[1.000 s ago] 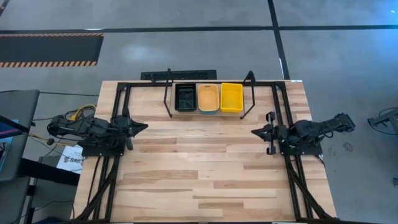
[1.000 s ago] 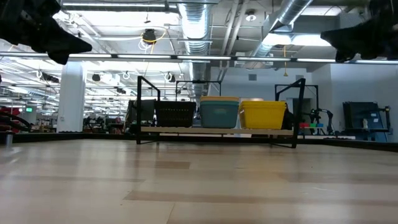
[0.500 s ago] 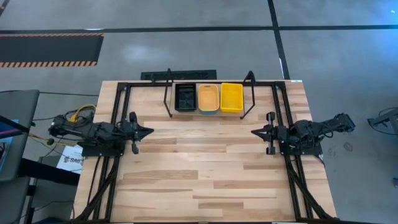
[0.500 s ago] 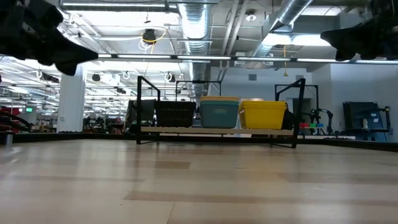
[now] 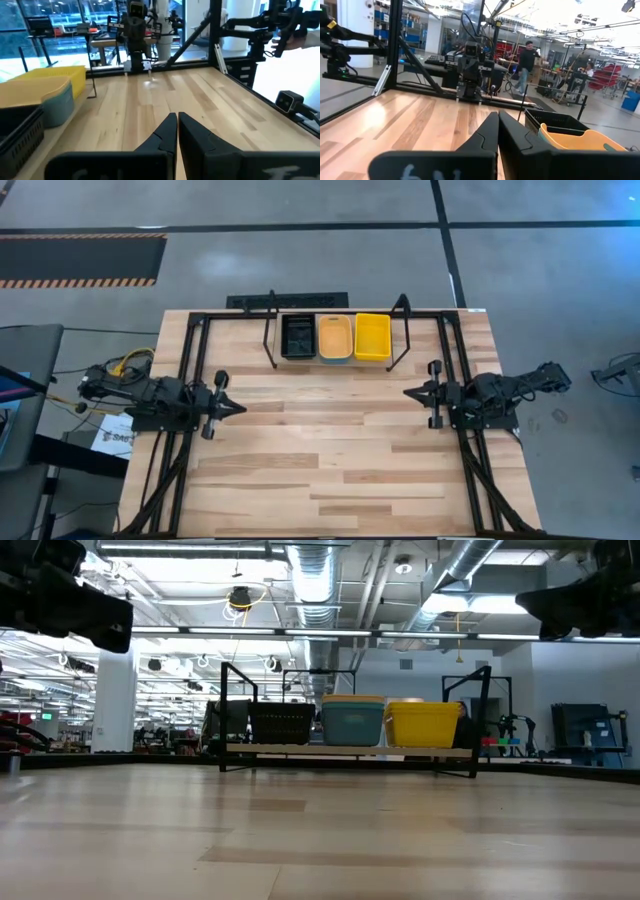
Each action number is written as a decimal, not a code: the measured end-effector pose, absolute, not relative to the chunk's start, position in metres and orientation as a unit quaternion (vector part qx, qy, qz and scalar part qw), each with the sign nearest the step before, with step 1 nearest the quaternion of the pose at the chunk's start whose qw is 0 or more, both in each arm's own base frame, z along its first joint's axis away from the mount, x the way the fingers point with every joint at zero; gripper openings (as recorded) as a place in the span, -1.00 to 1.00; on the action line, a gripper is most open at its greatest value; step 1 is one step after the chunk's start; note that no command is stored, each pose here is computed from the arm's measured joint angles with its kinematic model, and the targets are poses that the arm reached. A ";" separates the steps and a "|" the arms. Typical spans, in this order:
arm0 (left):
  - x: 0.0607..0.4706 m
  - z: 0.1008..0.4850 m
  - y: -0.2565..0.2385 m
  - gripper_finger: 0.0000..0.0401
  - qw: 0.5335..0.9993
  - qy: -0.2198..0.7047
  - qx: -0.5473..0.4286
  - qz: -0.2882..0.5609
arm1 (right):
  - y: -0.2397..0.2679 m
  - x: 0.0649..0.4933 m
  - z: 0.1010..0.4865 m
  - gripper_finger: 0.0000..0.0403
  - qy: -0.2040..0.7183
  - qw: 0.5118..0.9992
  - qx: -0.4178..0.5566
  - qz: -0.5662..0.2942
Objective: Stack baskets on shelf by color
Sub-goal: Return to Home Position
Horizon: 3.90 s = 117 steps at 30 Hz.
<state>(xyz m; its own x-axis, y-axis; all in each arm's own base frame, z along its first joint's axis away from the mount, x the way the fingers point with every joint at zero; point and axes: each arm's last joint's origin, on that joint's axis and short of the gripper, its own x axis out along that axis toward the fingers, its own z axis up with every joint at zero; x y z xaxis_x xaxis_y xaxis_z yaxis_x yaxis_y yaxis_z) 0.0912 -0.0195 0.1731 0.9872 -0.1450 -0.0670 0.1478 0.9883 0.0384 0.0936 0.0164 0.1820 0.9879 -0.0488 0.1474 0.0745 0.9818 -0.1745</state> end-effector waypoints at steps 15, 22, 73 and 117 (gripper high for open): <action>0.091 0.173 -0.016 -0.98 0.999 0.035 0.025 -0.021 | 0.017 0.094 0.180 -0.87 -0.060 0.993 -0.094 -0.030; 0.091 0.173 -0.017 -0.98 0.999 0.035 0.028 -0.024 | 0.017 0.094 0.180 -0.87 -0.060 0.993 -0.094 -0.030; 0.091 0.173 -0.017 -0.98 0.999 0.036 0.028 -0.025 | 0.017 0.094 0.180 -0.87 -0.060 0.993 -0.094 -0.030; 0.091 0.173 -0.017 -0.98 0.999 0.036 0.029 -0.025 | 0.017 0.094 0.180 -0.87 -0.060 0.993 -0.095 -0.030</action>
